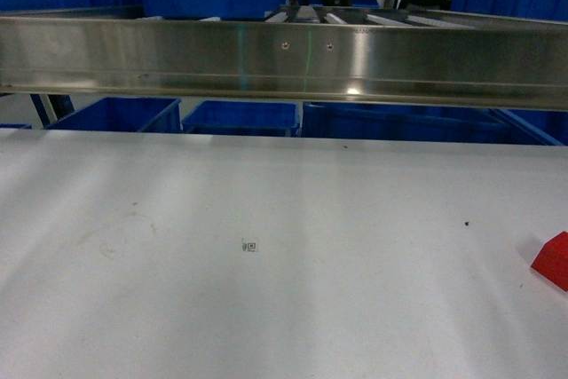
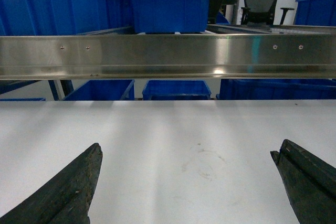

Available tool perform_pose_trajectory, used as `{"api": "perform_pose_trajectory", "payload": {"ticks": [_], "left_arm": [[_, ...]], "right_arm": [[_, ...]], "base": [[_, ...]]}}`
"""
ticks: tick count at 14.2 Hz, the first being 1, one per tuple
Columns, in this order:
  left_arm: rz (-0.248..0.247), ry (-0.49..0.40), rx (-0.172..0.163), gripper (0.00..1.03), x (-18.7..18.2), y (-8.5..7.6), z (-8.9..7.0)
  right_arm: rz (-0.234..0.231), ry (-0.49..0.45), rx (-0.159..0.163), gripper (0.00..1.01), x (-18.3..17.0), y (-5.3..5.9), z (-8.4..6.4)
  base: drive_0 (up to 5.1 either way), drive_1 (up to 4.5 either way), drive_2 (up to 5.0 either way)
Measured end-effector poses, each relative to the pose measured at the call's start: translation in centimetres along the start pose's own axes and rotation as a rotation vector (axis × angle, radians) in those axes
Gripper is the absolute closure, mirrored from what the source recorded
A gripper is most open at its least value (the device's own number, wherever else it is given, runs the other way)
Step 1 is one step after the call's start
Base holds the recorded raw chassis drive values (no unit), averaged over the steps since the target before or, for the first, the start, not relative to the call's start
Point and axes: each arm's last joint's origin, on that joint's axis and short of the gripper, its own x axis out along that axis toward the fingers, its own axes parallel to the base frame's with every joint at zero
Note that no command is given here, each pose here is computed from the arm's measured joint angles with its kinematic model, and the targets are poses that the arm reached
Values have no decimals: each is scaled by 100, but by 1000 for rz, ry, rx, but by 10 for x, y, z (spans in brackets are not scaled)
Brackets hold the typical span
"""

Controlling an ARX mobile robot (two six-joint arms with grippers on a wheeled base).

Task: Place magnetic block on left shelf second layer

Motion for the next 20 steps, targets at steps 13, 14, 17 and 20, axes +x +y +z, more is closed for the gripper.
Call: {"api": "perform_pose_trajectory", "payload": {"ticks": [13, 14, 17, 20], "left_arm": [[0, 0, 0, 5, 0, 0, 0], [0, 0, 0, 5, 0, 0, 0], [0, 0, 0, 5, 0, 0, 0], [0, -1, 0, 5, 0, 0, 0]], "right_arm": [[0, 0, 0, 3, 0, 0, 0], [0, 0, 0, 3, 0, 0, 0], [-2, -5, 0, 3, 0, 0, 1], [81, 1, -83, 3, 57, 29, 42]], "base": [[0, 0, 0], [0, 0, 0], [0, 0, 0], [0, 0, 0]]}}
